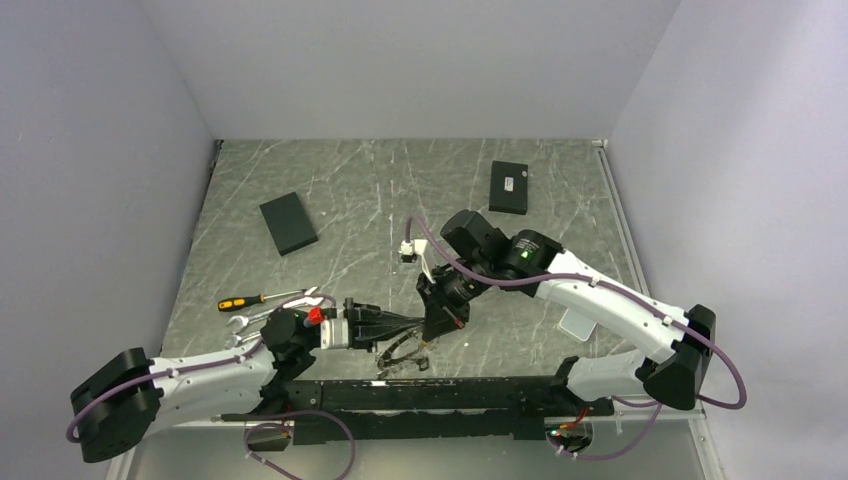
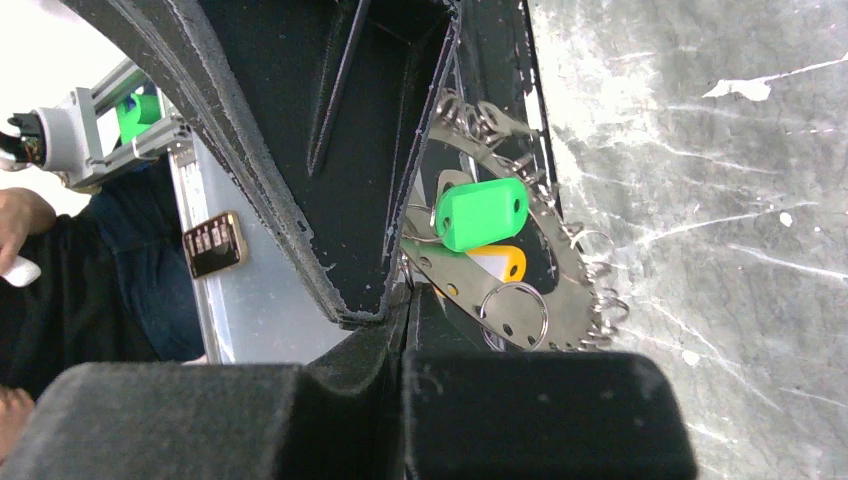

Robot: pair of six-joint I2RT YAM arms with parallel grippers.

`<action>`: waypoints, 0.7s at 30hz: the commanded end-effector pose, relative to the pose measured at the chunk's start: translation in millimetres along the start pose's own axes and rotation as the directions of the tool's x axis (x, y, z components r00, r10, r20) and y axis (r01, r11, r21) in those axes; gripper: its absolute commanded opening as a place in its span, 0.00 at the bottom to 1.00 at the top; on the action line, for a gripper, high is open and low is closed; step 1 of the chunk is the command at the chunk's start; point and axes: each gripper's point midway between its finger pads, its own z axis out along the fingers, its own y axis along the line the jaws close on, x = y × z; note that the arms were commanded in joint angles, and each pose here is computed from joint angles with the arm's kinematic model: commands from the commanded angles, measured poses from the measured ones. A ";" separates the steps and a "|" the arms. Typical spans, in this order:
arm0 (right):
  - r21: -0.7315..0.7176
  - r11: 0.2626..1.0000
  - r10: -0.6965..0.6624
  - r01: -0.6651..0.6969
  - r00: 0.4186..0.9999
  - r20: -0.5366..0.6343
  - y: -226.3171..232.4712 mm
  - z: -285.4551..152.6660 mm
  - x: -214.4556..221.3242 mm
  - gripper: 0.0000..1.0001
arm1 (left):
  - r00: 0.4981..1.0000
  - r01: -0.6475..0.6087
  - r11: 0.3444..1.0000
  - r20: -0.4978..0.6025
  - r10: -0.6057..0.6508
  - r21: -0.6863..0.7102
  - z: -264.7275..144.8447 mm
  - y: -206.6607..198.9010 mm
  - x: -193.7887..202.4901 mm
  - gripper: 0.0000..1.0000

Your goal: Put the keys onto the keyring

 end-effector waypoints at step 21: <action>-0.248 0.933 -0.179 0.262 0.934 0.310 29.8 26.4 -34.6 0.00 | 0.993 0.081 0.994 0.089 -0.074 -0.076 9.9 18.4 -35.6 0.00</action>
